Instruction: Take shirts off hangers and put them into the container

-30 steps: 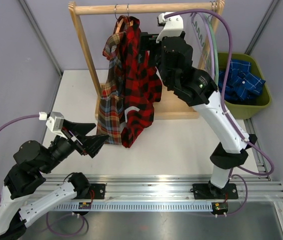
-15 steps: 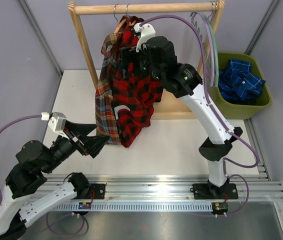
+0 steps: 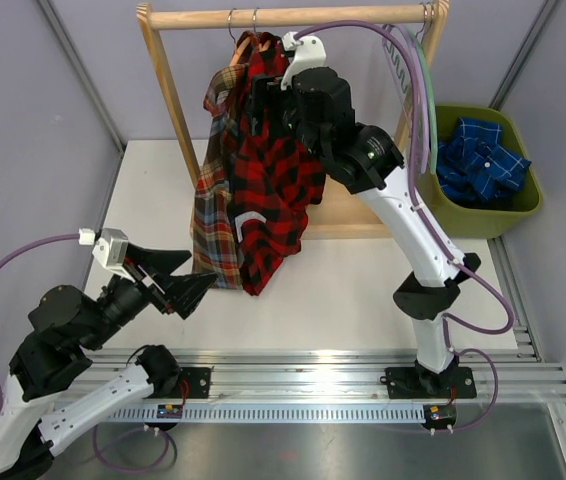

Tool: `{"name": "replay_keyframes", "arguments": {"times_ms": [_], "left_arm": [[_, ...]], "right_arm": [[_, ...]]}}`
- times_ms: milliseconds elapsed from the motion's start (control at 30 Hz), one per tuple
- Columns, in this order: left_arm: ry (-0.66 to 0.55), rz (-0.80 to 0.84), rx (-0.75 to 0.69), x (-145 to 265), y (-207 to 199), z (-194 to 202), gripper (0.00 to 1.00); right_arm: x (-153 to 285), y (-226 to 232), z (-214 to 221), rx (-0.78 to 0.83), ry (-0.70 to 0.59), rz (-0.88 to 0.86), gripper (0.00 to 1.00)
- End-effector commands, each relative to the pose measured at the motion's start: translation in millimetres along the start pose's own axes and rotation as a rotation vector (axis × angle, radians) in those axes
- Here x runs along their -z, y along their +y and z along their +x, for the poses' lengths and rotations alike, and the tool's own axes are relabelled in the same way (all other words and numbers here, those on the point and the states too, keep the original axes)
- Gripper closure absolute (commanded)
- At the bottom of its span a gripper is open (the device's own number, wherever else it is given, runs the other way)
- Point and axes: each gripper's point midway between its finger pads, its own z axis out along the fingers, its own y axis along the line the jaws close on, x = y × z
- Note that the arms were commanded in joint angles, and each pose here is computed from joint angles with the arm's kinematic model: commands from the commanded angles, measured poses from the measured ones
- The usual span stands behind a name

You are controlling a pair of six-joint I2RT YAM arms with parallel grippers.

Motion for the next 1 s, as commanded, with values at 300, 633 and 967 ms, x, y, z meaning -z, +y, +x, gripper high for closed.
{"name": "replay_keyframes", "arguments": {"times_ms": [300,633,967], "left_arm": [[-0.047,-0.007,0.014,9,2,-8,0.01],[-0.044,-0.004,0.021,8,1,-6,0.01],[-0.042,-0.013,0.019,9,4,-4,0.01]], "right_arm": [[-18,-17,-1,-0.071,-0.007,0.03,0.23],[-1,32,-29,-0.098,-0.072,-0.234,0.22],[-23,-41,-18,-0.071,-0.105,0.185,0.36]]}}
